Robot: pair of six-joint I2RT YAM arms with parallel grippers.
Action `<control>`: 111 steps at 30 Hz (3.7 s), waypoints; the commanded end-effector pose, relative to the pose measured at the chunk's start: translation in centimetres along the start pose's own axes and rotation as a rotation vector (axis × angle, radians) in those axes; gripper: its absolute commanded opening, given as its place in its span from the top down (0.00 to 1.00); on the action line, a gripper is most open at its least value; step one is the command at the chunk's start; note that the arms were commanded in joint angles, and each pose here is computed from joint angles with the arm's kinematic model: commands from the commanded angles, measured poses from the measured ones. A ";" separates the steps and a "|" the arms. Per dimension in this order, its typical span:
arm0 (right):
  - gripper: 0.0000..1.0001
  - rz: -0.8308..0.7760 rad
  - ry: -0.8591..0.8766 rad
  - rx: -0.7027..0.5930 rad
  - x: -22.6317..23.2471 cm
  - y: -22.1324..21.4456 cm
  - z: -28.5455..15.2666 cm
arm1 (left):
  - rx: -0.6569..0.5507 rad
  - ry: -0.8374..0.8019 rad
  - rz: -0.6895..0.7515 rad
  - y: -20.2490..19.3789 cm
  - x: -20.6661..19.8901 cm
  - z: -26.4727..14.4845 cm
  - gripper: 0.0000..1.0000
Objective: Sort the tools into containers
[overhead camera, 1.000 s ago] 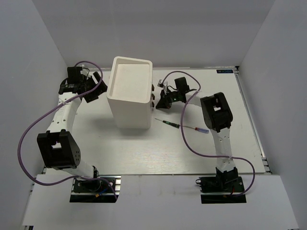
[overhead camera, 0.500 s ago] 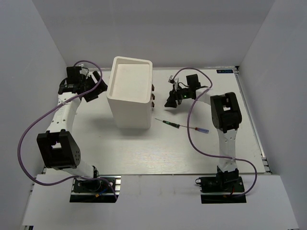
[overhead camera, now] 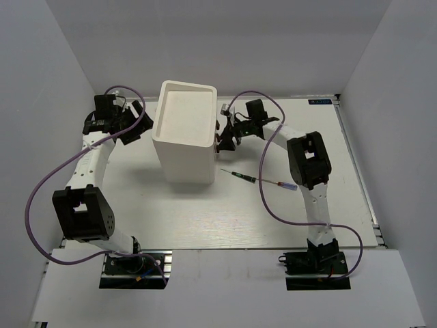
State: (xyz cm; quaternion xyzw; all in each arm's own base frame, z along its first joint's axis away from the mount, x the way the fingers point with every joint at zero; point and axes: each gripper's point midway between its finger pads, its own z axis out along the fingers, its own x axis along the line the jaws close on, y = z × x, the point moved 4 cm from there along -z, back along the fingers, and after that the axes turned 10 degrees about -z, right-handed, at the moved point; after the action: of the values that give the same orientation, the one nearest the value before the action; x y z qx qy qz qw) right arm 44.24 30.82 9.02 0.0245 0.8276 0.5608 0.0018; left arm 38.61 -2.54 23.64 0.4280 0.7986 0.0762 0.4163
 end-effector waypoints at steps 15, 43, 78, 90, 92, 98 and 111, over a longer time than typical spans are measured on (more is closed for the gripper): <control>0.34 -0.072 0.145 -0.097 0.9 0.5 2.1 | -0.032 -0.046 0.007 1.0 -1.2 -1.2 0.10; 1.00 -0.094 0.123 -0.092 3.2 0.4 2.0 | -0.033 -0.059 0.001 1.1 -1.4 -0.9 0.10; 0.32 0.101 -0.161 0.293 5.4 -2.2 -13.5 | -0.354 0.000 0.283 5.4 -3.7 -13.6 0.28; 0.45 0.082 -0.165 0.682 13.6 -8.4 -21.8 | -0.352 -0.551 0.514 3.0 -14.1 -22.0 0.76; 0.45 0.078 -0.184 0.732 13.8 -9.5 -22.4 | -0.349 -0.570 0.525 2.8 -14.5 -22.1 0.56; 0.44 0.067 -0.199 0.852 14.6 -12.8 -23.0 | -0.254 -0.567 0.496 1.1 -13.3 -18.6 0.39; 1.00 0.148 -0.235 0.746 14.3 -8.7 -23.0 | -0.220 -0.573 0.525 0.0 -14.4 -17.7 0.45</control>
State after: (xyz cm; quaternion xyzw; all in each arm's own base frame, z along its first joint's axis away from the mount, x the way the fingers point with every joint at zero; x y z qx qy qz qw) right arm 27.58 5.72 5.70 0.1200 0.9772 0.1727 0.0284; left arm 30.26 -8.84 42.06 0.5714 0.5200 0.1267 0.6221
